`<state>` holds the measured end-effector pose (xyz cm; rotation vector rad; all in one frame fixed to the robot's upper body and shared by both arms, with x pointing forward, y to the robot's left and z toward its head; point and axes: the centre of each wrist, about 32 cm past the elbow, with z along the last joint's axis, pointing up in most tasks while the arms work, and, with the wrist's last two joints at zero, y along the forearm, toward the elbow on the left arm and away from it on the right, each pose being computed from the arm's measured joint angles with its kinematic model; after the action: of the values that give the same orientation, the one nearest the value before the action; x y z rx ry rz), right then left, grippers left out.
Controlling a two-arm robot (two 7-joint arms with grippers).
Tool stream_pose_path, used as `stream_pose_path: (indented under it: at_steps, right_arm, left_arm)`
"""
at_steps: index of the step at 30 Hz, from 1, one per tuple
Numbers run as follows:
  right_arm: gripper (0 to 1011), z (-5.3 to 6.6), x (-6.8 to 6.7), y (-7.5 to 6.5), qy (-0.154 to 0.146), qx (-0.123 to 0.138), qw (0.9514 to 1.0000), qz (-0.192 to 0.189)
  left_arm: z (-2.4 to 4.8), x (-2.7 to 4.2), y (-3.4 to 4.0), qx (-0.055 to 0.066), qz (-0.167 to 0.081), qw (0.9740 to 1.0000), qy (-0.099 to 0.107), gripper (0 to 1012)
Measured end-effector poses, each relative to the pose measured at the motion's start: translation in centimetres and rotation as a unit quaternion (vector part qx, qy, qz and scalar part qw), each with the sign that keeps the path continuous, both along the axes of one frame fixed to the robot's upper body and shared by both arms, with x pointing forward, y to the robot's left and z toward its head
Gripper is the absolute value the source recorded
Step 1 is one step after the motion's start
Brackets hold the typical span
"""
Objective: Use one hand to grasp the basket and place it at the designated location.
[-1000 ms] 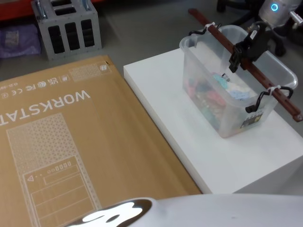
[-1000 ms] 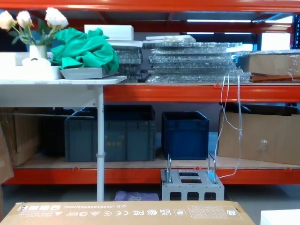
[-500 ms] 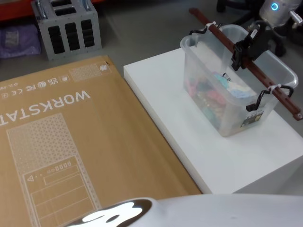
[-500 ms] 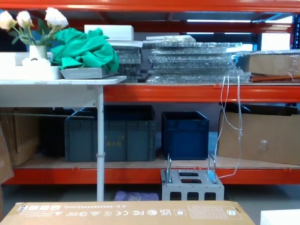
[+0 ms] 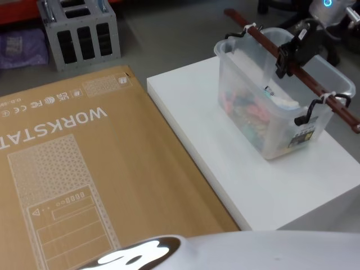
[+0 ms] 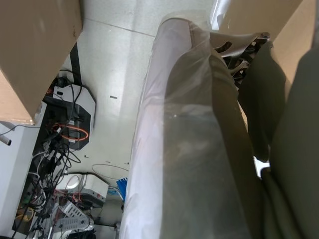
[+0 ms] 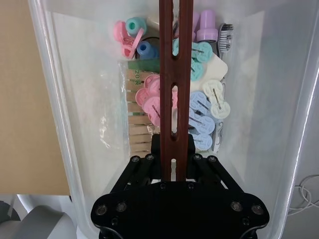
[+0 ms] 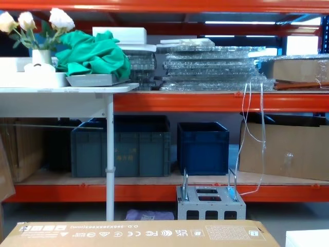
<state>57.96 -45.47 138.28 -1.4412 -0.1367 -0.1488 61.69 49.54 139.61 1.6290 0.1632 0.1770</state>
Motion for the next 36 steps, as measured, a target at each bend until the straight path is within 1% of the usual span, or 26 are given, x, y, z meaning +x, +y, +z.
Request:
stream_pose_path:
  at_steps: [8,11,12,14,17,18,23,25,26,27,28,31,36]
  right_arm:
    - [234,1.0,-0.3,0.1,-0.009,-0.002,0.9999,0.01]
    - [234,1.7,-0.5,0.1,-0.016,-0.002,0.9998,0.013]
    - [235,1.7,-0.5,0.1,-0.016,-0.002,0.9998,0.013]
    - [234,2.3,-0.7,0.0,-0.024,-0.001,0.9996,0.016]
    - [235,2.9,-0.9,0.1,-0.03,0.0,0.9994,0.018]
    - [235,3.4,-1.0,0.1,-0.035,0.0,0.9992,0.021]
    - [234,4.4,-1.4,0.1,-0.045,-0.003,0.9986,0.028]
    - [234,5.1,-1.6,0.3,-0.052,-0.005,0.998,0.035]
    - [235,5.6,-1.7,0.4,-0.058,-0.006,0.9975,0.039]
    - [235,5.6,-1.7,0.4,-0.058,-0.006,0.9975,0.039]
    - [234,6.1,-1.9,0.5,-0.064,-0.007,0.997,0.044]
    - [234,7.0,-2.1,0.8,-0.074,-0.009,0.9958,0.053]
    - [234,8.0,-2.3,1.3,-0.085,-0.008,0.9939,0.069]
  left_arm:
    - [0.0,0.0,0.0,0.0,0.0,1.0,0.0,0]
    - [0.0,0.0,0.0,0.0,0.0,1.0,0.0,0]
    - [0.0,0.0,0.0,0.0,0.0,1.0,0.0,0]
    - [0.0,0.0,0.0,0.0,0.0,1.0,0.0,0]
    - [0.0,0.0,0.0,0.0,0.0,1.0,0.0,0]
    - [0.0,0.0,0.0,0.0,0.0,1.0,0.0,0]
    - [0.0,0.0,0.0,0.0,0.0,1.0,0.0,0]
    - [0.0,0.0,0.0,0.0,0.0,1.0,0.0,0]
    - [0.0,0.0,0.0,0.0,0.0,1.0,0.0,0]
    - [0.0,0.0,0.0,0.0,0.0,1.0,0.0,0]
    - [0.0,0.0,0.0,0.0,0.0,1.0,0.0,0]
    - [0.0,0.0,0.0,0.0,0.0,1.0,0.0,0]
    - [0.0,0.0,0.0,0.0,0.0,1.0,0.0,0]
